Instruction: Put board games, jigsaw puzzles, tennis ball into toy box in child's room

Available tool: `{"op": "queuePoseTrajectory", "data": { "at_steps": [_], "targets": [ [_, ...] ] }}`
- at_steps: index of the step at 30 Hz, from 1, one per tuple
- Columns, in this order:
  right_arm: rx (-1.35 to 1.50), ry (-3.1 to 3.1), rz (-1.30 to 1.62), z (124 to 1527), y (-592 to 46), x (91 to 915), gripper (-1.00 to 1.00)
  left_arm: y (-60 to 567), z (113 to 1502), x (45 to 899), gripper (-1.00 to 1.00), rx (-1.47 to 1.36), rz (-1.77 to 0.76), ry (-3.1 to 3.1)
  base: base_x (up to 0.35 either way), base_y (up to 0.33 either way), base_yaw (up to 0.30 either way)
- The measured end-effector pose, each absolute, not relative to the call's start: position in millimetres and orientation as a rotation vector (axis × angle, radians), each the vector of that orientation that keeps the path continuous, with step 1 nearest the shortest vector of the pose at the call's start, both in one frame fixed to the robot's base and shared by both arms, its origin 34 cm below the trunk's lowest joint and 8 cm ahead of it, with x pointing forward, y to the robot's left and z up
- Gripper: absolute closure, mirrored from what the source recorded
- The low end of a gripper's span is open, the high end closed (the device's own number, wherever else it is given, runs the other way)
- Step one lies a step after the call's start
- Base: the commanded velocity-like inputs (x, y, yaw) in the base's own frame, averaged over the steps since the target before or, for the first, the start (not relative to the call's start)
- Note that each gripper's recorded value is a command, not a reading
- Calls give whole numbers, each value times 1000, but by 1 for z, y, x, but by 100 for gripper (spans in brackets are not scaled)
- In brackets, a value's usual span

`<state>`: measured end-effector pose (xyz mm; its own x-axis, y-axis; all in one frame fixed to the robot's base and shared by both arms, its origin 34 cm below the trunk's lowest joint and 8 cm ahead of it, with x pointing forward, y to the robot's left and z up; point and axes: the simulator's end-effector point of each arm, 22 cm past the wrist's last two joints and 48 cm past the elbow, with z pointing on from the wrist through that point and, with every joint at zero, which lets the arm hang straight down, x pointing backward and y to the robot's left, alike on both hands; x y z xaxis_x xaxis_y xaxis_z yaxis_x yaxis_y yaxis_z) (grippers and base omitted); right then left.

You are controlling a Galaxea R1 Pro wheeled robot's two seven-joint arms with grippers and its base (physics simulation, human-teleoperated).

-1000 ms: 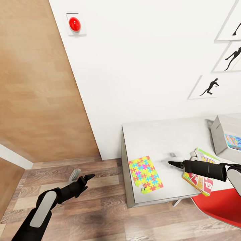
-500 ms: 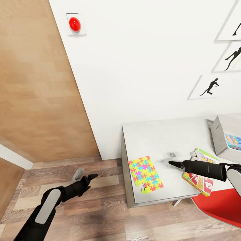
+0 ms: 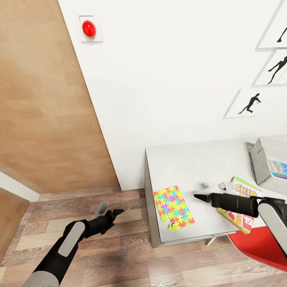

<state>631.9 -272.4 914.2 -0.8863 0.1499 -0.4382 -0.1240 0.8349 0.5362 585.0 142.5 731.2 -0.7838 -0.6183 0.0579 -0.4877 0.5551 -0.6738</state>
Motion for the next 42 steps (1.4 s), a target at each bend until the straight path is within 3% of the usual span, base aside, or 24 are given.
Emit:
{"op": "queuePoseTrajectory", "data": {
  "at_steps": [33,42],
  "targets": [
    [46,2585,699,894,-253,635,-100,140,720,587,-100,-960,-1036,2585,0,0,2],
    [64,2598,653,889,-261,638,-100,139,720,587,-100,-961,-1039,2583,0,0,134]
  ]
}}
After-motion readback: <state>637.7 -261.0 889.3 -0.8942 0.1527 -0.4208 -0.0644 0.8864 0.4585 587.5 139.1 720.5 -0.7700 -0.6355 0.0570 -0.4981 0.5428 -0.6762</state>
